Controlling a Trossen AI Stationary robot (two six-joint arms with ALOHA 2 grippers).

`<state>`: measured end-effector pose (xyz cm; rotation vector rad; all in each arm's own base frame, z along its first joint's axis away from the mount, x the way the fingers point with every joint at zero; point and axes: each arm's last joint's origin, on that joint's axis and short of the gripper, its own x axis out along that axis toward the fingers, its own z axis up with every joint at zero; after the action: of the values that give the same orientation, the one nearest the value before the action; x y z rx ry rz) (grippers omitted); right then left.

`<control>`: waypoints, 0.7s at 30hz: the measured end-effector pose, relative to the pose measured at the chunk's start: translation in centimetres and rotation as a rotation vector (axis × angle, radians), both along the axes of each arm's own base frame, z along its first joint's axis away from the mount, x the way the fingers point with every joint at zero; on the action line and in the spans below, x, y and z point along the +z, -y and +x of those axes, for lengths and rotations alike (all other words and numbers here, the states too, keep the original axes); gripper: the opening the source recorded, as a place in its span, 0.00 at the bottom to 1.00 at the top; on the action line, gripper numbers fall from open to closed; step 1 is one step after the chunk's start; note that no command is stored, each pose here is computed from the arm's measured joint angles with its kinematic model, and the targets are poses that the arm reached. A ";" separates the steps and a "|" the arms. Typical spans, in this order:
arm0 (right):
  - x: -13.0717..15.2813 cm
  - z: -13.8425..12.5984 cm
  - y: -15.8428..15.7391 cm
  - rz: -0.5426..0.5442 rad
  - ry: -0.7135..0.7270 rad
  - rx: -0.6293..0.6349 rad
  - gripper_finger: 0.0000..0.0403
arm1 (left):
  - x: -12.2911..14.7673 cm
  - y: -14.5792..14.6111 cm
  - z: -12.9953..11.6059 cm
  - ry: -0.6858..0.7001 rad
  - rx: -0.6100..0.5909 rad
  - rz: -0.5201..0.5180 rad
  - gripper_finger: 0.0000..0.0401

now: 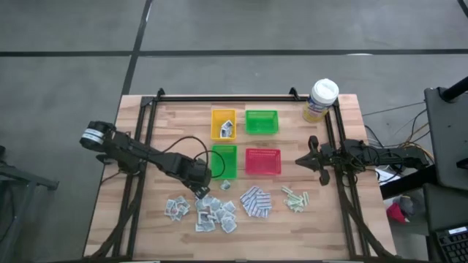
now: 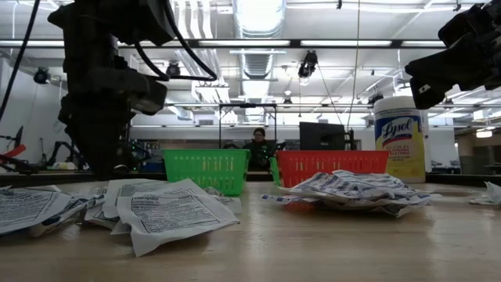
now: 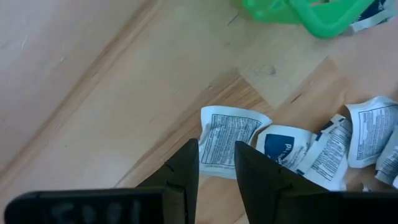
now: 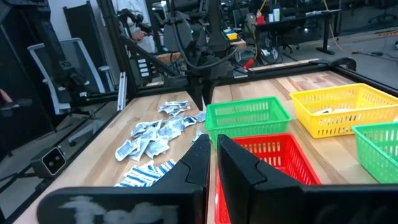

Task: Pick & Place First Aid Supplies
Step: Put the blue alcohol pad into the yellow bin

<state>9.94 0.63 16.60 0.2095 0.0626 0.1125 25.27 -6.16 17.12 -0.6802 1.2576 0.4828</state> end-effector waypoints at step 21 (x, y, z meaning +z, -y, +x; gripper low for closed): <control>0.0 0.0 0.0 0.000 0.000 0.000 0.07 | -2.1 -0.1 0.6 -0.057 -0.019 0.114 0.24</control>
<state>9.94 0.63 16.60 0.2093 0.0625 0.1125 25.82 -6.07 15.05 -0.5613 1.2791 0.5569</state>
